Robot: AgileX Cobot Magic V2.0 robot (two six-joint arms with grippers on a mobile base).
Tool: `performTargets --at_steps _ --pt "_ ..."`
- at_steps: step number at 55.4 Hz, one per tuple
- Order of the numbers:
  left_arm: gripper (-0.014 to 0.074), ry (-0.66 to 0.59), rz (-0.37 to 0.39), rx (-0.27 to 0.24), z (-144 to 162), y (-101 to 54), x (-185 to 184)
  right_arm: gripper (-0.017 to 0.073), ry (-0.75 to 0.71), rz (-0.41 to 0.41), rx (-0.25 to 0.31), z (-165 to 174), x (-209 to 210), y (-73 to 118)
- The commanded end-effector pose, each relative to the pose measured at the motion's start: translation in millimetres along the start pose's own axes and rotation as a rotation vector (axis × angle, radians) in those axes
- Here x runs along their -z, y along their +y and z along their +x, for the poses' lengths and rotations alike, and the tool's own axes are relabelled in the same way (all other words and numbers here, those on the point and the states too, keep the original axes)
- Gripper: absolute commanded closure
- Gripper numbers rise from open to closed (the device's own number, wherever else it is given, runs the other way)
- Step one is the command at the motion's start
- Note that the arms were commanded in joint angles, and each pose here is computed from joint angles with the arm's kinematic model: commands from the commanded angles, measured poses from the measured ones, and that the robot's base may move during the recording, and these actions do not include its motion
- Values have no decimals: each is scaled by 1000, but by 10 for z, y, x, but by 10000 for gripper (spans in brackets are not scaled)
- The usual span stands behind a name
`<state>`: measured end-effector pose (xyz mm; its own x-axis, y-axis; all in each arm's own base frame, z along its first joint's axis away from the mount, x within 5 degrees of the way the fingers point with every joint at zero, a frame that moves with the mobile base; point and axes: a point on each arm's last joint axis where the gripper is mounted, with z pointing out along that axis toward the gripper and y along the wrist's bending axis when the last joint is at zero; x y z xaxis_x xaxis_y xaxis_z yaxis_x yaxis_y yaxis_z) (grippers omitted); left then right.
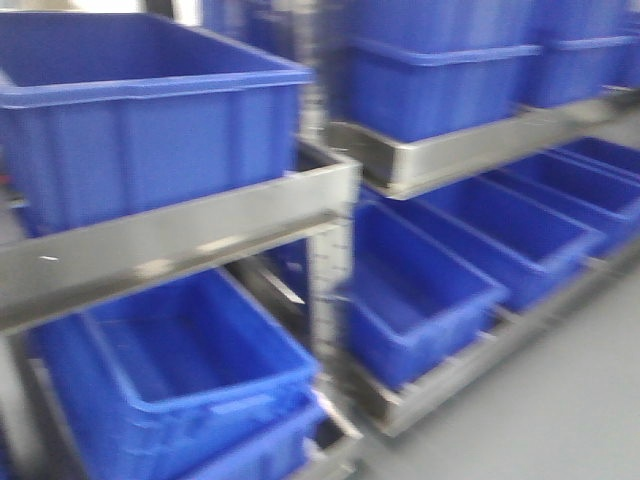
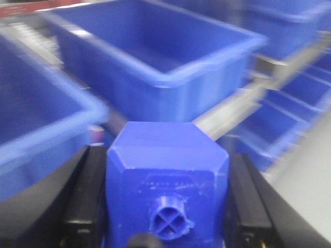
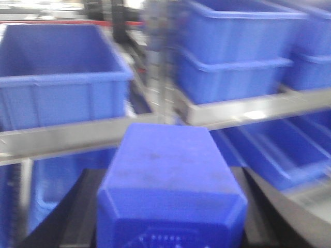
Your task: Pick and sort blue part to right shelf
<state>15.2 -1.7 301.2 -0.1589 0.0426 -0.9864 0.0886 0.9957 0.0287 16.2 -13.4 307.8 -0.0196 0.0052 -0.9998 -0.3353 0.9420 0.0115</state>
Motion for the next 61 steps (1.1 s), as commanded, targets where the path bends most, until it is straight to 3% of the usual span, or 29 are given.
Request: performTargets --at_steps 1,61 --pt "236 -106 3 0 -170 4 24 354 -99 -13 25 -156 18 13" --pt "236 -105 -5 1 -170 5 24 354 -99 -13 25 -156 18 13"
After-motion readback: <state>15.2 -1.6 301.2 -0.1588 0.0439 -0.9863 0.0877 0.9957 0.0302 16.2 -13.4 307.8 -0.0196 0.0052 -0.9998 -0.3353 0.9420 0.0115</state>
